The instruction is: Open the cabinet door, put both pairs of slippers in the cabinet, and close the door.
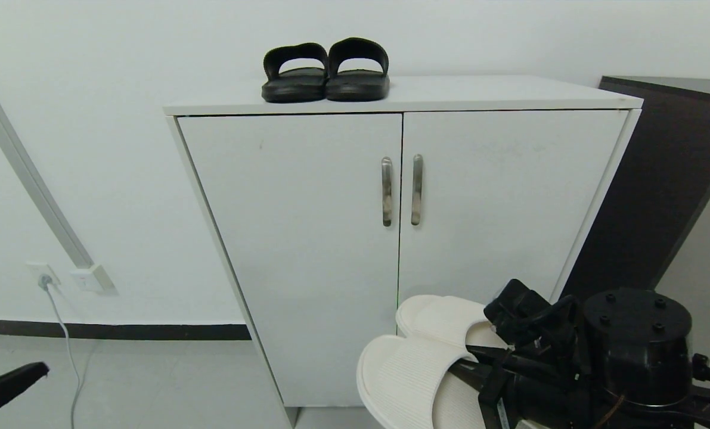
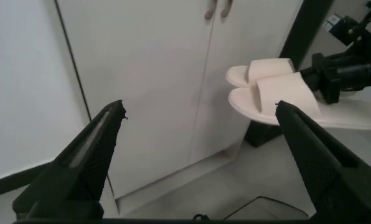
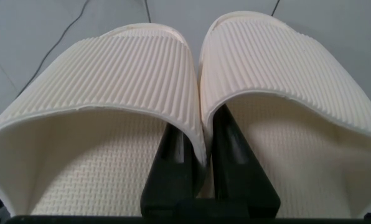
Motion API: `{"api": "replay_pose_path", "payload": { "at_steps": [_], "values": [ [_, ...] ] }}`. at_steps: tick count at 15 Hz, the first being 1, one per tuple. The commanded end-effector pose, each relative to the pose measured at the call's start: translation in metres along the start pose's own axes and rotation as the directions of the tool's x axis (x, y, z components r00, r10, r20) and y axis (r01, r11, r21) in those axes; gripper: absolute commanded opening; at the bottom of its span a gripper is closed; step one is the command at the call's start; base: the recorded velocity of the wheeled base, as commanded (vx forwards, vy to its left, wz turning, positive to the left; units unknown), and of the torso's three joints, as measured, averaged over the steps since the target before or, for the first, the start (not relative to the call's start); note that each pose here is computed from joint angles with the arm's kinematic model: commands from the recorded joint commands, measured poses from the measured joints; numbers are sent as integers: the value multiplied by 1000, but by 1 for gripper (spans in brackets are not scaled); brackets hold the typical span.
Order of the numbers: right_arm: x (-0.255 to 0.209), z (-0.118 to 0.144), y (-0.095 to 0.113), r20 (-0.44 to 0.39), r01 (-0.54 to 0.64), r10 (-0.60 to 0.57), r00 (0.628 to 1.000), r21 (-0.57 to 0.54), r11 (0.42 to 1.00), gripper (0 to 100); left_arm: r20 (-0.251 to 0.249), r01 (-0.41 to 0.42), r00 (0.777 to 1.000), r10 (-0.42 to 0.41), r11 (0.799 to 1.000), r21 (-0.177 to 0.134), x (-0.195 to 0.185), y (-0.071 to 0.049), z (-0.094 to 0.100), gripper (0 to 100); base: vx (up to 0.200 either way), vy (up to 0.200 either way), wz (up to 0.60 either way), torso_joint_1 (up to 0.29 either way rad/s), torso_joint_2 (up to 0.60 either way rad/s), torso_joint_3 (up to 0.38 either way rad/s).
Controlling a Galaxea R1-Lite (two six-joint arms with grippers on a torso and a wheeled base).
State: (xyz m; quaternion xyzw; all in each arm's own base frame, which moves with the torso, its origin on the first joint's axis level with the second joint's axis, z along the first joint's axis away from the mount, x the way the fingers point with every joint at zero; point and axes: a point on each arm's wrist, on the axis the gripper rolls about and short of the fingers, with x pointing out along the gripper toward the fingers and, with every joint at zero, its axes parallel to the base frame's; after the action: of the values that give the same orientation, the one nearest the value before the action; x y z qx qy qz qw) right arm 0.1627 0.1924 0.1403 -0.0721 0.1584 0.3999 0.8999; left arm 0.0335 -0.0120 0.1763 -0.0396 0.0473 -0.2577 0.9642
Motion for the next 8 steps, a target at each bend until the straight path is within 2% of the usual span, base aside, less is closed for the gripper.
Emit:
{"api": "replay_pose_path", "payload": {
  "at_steps": [1,3,5,8],
  "values": [
    [2,-1,1,-6,-3,3,1000,-1,1000,0,-91,55,994,-59,998,-43,36,15,17,100,0,0,0,0,0,0],
    [2,-2,3,-12,-8,8,1000,-4,1000,0,-94,137,986,-140,990,-35,58,15,29,100,0,0,0,0,0,0],
    [2,-2,3,-12,-10,10,1000,-4,1000,0,-105,225,968,-227,974,-30,81,11,38,100,0,0,0,0,0,0],
    [4,-4,3,-20,-10,9,1000,-4,1000,0,-110,281,953,-281,960,-22,113,4,55,100,0,0,0,0,0,0]
  ]
}}
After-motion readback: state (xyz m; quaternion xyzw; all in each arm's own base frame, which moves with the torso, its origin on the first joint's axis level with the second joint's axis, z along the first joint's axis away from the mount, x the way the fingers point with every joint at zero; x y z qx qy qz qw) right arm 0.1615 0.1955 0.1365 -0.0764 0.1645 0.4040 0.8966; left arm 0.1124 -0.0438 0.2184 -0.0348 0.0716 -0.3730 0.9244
